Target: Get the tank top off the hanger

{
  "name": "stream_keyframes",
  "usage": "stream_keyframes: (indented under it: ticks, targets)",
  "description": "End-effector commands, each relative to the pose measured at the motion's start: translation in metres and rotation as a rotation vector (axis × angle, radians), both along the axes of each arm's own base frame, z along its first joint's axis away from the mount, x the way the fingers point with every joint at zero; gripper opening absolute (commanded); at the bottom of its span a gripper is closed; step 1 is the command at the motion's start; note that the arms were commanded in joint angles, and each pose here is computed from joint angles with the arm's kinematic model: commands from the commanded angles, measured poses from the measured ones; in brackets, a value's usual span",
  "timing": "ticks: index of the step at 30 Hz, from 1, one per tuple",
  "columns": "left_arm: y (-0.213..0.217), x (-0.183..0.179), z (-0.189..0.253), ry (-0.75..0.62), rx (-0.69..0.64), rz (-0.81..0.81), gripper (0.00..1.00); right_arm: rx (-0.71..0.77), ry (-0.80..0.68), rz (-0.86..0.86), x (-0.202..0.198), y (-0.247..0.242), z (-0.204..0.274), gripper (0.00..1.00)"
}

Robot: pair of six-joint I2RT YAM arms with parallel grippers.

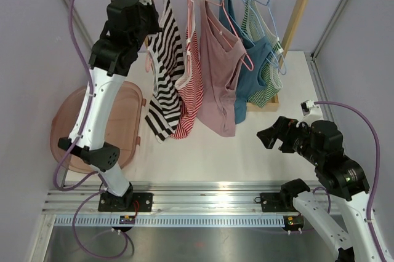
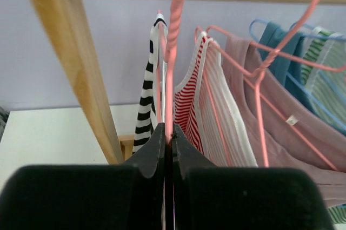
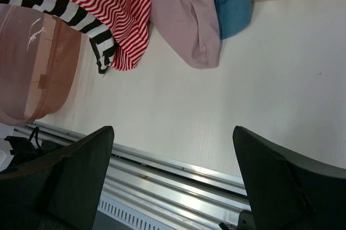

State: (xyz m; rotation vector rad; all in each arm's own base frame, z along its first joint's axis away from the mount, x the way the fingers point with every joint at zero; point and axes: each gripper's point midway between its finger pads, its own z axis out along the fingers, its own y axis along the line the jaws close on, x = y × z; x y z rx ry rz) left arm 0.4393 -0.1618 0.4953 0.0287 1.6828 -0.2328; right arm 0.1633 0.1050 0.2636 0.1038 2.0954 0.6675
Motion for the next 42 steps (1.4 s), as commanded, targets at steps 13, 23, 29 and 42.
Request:
stream_keyframes:
  ticks: [13, 23, 29, 42]
  targets:
    - [0.058, -0.139, 0.072, -0.162, -0.173, -0.013, 0.00, 0.116, -0.155, 0.144, 0.005, 0.030, 0.051, 0.99]
    - [0.061, -0.289, 0.021, -0.112, -0.254, -0.341, 0.00, 0.358, -0.190, 0.454, -0.004, 0.087, 0.065, 0.99]
    - [0.038, -0.352, -0.039, 0.005, -0.269, -0.601, 0.00, 0.443, -0.122, 0.539, 0.002, 0.106, 0.053, 0.99]
    - [-0.029, -0.333, -0.159, 0.308, -0.404, -0.880, 0.00, 0.404, -0.054, 0.406, 0.034, 0.139, 0.003, 0.98]
